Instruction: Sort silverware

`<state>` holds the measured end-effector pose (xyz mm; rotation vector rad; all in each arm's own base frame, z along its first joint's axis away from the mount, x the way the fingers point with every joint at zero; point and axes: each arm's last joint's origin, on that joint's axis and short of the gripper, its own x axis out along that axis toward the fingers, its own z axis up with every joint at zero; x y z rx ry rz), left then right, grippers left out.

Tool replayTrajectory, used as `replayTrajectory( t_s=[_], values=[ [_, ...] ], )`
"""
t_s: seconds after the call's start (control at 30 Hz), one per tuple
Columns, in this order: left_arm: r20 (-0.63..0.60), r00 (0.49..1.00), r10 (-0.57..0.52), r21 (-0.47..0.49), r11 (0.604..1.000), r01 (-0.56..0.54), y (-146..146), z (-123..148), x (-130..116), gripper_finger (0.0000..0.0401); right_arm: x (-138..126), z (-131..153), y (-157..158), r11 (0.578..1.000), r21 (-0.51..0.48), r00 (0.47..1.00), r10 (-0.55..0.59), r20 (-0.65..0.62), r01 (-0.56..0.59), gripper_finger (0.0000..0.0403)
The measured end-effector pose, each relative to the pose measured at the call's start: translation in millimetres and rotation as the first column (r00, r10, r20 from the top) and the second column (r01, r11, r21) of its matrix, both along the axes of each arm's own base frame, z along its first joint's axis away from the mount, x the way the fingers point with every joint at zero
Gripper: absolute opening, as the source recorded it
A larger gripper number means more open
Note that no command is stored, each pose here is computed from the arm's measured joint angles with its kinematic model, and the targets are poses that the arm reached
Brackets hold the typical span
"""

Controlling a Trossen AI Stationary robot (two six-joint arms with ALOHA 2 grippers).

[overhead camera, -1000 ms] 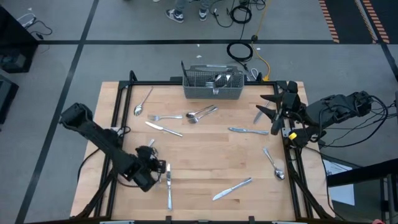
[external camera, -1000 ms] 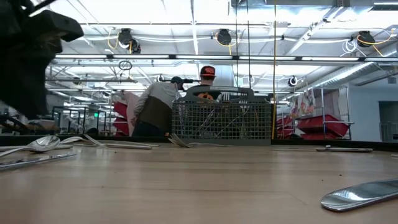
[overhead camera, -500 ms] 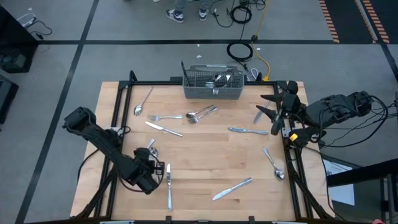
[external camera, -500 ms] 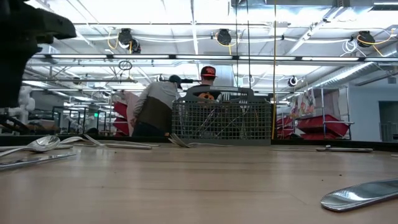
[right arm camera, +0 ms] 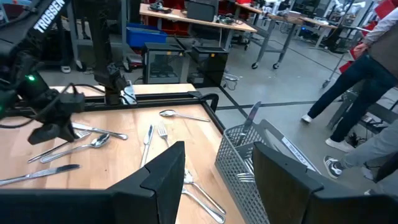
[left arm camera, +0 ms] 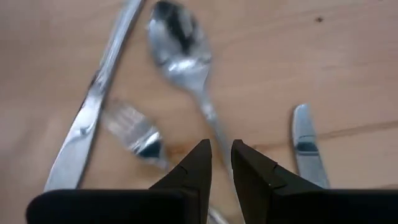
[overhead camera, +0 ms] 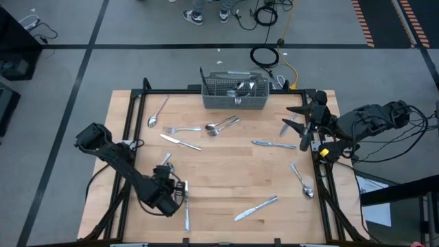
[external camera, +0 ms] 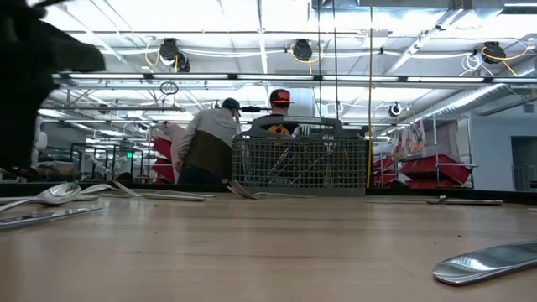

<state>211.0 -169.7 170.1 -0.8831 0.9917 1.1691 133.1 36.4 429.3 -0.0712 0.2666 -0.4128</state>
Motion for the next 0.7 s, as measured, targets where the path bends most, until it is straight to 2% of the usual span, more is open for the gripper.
replayTrajectory(
  t_s=[0.17, 0.27, 0.33, 0.47, 0.7],
  values=[
    [-0.019, 0.975, -0.22, -0.004, 0.975, 0.22, 0.0, 0.0, 7.2, 0.0085, 0.2, -0.1, 0.4, 1.0, 0.007, 1.0, 0.013, -0.001, -0.013, 0.0176],
    [-0.047, 0.967, -0.252, -0.018, 0.968, 0.252, 0.0, -0.3, 6.2, 0.0105, 0.2, 0.0, 0.6, 0.999, 0.029, 1.0, 0.016, 0.007, -0.017, 0.0176],
    [-0.05, 0.977, -0.209, -0.001, 0.978, 0.209, 2.2, 0.0, 5.0, 0.0121, 0.4, -0.1, 1.1, 0.998, 0.051, 1.0, 0.029, 0.012, -0.029, 0.0176],
    [0.008, 0.999, -0.041, 0.063, 0.997, 0.04, 7.7, 1.2, 4.1, 0.0156, 3.5, -1.5, 2.5, 0.997, 0.076, 1.0, 0.021, 0.015, -0.023, 0.0176],
    [0.033, 0.99, 0.138, -0.01, 0.99, -0.138, 15.4, 0.5, 11.8, 0.0178, 13.4, -5.4, 7.0, 0.996, 0.094, 1.0, 0.012, 0.001, -0.013, 0.0176]
  ],
)
